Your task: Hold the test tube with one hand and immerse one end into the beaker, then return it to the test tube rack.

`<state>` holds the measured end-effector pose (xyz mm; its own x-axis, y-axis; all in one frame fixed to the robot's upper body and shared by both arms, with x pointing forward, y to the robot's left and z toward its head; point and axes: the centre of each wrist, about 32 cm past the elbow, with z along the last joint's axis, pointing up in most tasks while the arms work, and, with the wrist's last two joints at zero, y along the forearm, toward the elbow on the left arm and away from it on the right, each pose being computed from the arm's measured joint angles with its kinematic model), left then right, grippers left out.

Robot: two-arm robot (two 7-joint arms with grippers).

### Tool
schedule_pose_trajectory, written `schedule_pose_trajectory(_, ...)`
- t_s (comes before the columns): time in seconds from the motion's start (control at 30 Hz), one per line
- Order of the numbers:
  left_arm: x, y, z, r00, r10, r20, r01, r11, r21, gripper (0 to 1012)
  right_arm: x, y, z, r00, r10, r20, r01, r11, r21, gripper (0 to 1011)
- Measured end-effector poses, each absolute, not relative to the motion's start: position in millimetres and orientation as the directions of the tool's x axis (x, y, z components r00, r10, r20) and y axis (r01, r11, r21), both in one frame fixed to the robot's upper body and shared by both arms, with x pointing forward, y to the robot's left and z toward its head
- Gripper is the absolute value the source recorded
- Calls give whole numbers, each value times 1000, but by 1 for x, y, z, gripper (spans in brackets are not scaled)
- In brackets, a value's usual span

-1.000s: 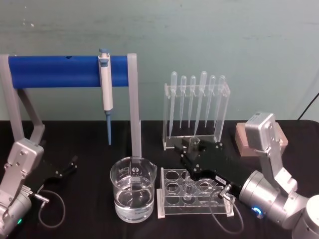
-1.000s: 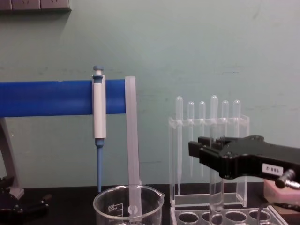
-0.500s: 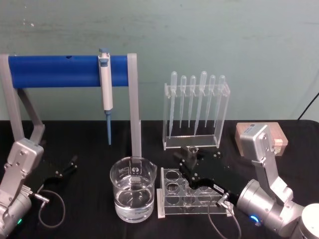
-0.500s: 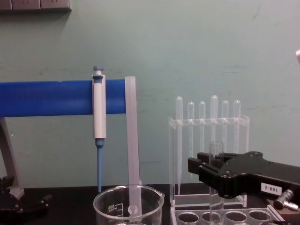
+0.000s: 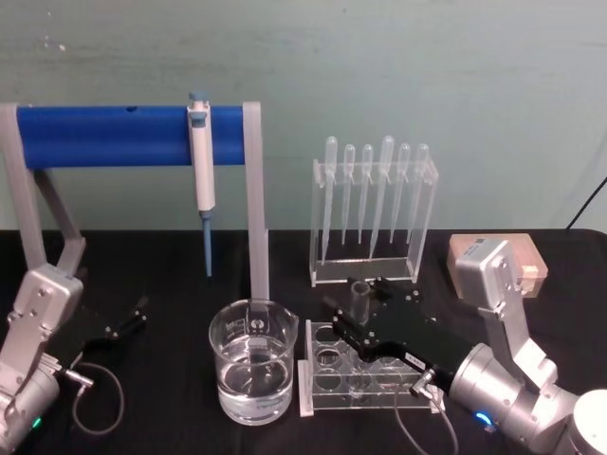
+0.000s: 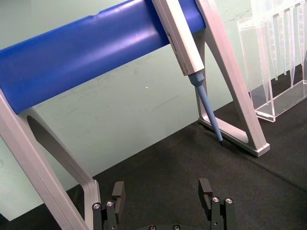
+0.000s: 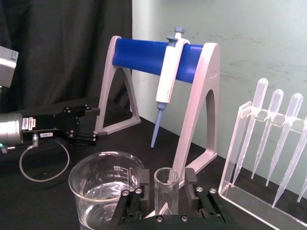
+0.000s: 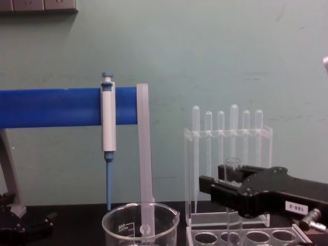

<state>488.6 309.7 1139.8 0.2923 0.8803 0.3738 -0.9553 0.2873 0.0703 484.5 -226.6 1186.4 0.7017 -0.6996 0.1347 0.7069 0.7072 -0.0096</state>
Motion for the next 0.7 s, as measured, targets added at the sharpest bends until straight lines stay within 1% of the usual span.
schedule_pose_trajectory(0.03,489,310,1140,292,880,374,-955,287,70,1000,484,-226,1189,702,-699,138,706,708,-5,496)
schedule_pose_trajectory(0.13,489,310,1140,292,880,374,-955,287,70,1000,483,-227,1196,701,-698,145,705,709,5,568)
schedule_pose_trajectory(0.17,489,310,1140,292,880,374,-955,287,70,1000,483,-227,1196,701,-698,145,705,709,5,568)
schedule_pose_trajectory(0.2,489,310,1140,292,880,374,-955,287,70,1000,482,-228,1202,700,-698,150,704,710,17,637)
schedule_pose_trajectory(0.23,489,310,1140,292,880,374,-955,287,70,1000,482,-228,1202,700,-698,150,704,710,17,678)
schedule_pose_trajectory(0.27,489,310,1140,292,880,374,-955,287,70,1000,481,-229,1205,698,-699,153,705,709,23,678)
schedule_pose_trajectory(0.3,489,310,1140,292,880,374,-955,287,70,1000,480,-230,1209,695,-701,156,706,708,37,736)
schedule_pose_trajectory(0.33,489,310,1140,292,880,374,-955,287,70,1000,479,-232,1214,693,-704,158,706,706,51,765)
schedule_pose_trajectory(0.37,489,310,1140,292,880,374,-955,287,70,1000,479,-233,1216,690,-706,159,707,705,58,765)
schedule_pose_trajectory(0.4,489,310,1140,292,880,374,-955,287,70,1000,478,-235,1219,686,-709,161,709,702,70,830)
schedule_pose_trajectory(0.43,489,310,1140,292,880,374,-955,287,70,1000,477,-238,1223,677,-717,165,714,695,86,865)
schedule_pose_trajectory(0.5,489,310,1140,292,880,374,-955,287,70,1000,476,-241,1227,668,-725,168,720,686,100,895)
schedule_pose_trajectory(0.53,489,310,1140,292,880,374,-955,287,70,1000,475,-246,1230,654,-737,170,730,674,111,934)
schedule_pose_trajectory(0.6,489,310,1140,292,880,374,-955,287,70,1000,475,-251,1232,638,-751,171,743,659,119,978)
schedule_pose_trajectory(0.7,489,310,1140,292,880,374,-955,287,70,1000,472,-262,1233,592,-788,170,779,613,127,1002)
